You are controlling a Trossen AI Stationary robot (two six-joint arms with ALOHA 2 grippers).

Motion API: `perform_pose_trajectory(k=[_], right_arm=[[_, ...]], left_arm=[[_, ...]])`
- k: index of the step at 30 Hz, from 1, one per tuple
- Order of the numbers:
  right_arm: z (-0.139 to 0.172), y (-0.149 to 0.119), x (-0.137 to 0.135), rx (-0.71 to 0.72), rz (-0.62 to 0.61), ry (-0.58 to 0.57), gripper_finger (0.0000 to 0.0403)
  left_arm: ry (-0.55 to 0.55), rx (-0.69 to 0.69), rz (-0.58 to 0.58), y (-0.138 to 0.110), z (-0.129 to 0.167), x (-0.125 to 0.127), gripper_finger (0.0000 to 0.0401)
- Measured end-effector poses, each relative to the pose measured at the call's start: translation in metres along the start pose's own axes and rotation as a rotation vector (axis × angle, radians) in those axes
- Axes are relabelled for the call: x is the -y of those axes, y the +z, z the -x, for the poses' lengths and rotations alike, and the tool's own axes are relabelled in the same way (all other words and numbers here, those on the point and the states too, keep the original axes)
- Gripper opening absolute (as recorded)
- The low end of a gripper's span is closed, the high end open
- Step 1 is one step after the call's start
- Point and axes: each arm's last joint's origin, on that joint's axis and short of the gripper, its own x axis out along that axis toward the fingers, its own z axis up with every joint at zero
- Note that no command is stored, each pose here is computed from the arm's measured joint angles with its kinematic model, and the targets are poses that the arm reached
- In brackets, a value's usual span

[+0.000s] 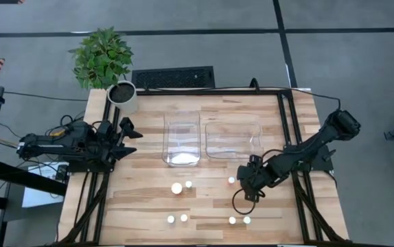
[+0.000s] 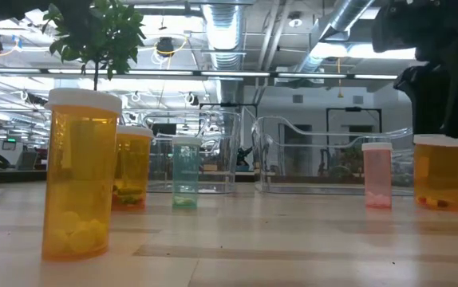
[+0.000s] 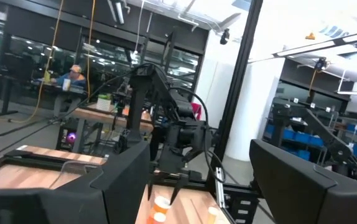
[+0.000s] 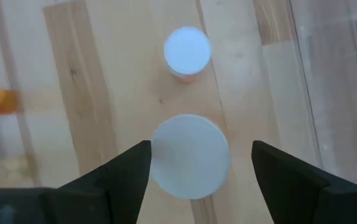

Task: Pick and place medicine bottles into bin by pill shape (circle, oval)
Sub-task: Put the right big orange pill bottle into the right transparent bin

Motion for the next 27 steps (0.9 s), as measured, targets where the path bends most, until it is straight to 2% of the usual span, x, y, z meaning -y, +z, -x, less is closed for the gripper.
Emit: perform_pose_trajectory(k=[19,27], right_arm=[[0.002,0.001,0.002,-0.002,0.022,0.012,0.0291],[-0.010,0.000,0.002,-0.044,0.048,-0.025,0.0291]], left_arm=[[0.004,0.008,-0.013,0.001,0.000,0.000,0.0270],[0.004,0.008,-0.013,0.001,0.000,0.000,0.0270]])
